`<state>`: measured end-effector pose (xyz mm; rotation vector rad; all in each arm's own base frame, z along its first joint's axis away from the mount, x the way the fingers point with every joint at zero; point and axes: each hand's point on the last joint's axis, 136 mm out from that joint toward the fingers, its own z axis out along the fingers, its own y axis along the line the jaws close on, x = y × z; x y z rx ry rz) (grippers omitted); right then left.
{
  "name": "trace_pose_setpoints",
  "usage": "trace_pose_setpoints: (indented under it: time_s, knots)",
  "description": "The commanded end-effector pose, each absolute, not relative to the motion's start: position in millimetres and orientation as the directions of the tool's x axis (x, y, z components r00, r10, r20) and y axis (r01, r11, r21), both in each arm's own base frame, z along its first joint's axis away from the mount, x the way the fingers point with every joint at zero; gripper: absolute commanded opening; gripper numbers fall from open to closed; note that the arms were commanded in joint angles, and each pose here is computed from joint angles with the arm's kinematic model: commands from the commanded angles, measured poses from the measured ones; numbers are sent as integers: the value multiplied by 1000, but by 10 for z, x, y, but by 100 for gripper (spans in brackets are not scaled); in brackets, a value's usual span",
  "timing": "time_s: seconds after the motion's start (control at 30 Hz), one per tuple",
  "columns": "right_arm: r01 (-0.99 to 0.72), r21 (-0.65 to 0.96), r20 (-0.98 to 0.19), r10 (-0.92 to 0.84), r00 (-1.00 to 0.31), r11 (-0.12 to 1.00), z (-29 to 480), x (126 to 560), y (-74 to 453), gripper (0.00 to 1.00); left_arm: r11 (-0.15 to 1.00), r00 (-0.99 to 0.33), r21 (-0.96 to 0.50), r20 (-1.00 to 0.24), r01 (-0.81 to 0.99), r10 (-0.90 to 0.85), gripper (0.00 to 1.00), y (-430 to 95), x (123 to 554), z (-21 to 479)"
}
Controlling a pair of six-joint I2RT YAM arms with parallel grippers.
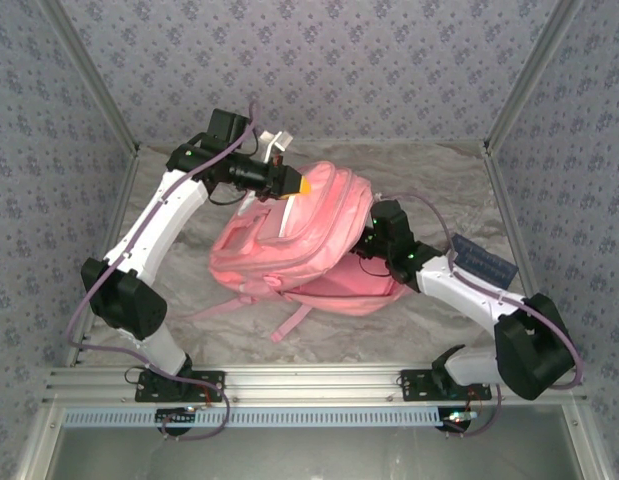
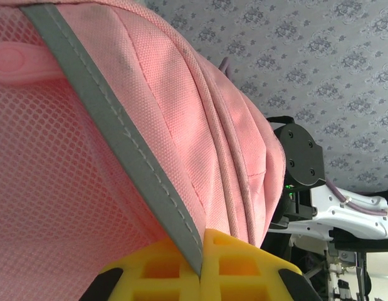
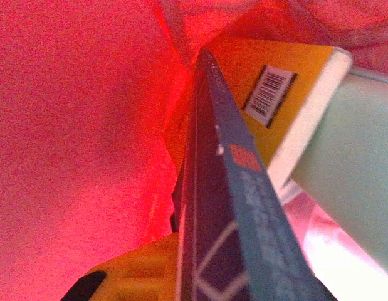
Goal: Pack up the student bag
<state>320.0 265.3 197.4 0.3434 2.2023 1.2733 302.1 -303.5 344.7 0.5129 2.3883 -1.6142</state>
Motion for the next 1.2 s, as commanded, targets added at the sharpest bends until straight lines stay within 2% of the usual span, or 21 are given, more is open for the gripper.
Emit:
trace_pose_setpoints:
  time_s: [0.0, 0.07, 0.13, 0.23, 0.3, 0.37, 0.47, 0.53, 0.6, 0.77, 0.93, 1.0, 1.17]
  knots:
    - [-86, 879, -352, 516, -781, 470, 2157, 3310, 2806, 0, 119, -799, -794, -574, 597, 177, 0, -3075, 2736, 4212]
    - [-22, 879, -310, 537, -785, 475, 2041, 3348, 2884, 1, 115, -799, -794, -574, 596, 178, 0, -3087, 2744, 4226]
    - [-3, 863, -319, 541, -778, 505, 1981, 3379, 2974, 8, 114, -797, -793, -577, 599, 176, 0, -3091, 2752, 4254]
    - [21, 833, -349, 555, -755, 553, 1893, 3451, 3066, 11, 110, -795, -791, -581, 602, 174, 0, -3091, 2750, 4285]
    - [-30, 844, -376, 550, -745, 536, 1968, 3521, 3199, 24, 111, -794, -790, -582, 603, 173, 0, -3088, 2755, 4287]
    - [-95, 843, -411, 521, -748, 529, 2054, 3580, 3336, 44, 116, -798, -793, -578, 599, 169, 0, -3075, 2783, 4265]
    - [-146, 832, -438, 471, -766, 535, 2089, 3537, 3408, 68, 126, -810, -802, -566, 584, 153, 0, -3039, 2851, 4245]
    - [-173, 809, -480, 464, -744, 561, 2147, 3494, 3310, 82, 133, -810, -800, -569, 585, 140, 0, -2997, 2879, 4253]
    - [-200, 769, -540, 451, -711, 607, 2213, 3442, 3171, 90, 147, -813, -799, -569, 583, 127, 0, -2955, 2908, 4241]
    - [-223, 683, -632, 409, -659, 696, 2313, 3234, 2825, 95, 187, -824, -802, -558, 567, 102, 0, -2876, 2993, 4141]
    - [-236, 639, -669, 378, -640, 732, 2299, 2971, 2502, 92, 271, -829, -791, -557, 549, 52, 0, -2725, 3137, 4008]
    - [-263, 616, -685, 340, -644, 743, 2286, 2862, 2426, 90, 346, -825, -768, -565, 538, 28, 0, -2632, 3221, 3904]
    - [-204, 472, -715, 237, -658, 858, 2049, 2636, 1964, 86, 604, -804, -638, -594, 478, 8, 0, -2346, 3404, 3564]
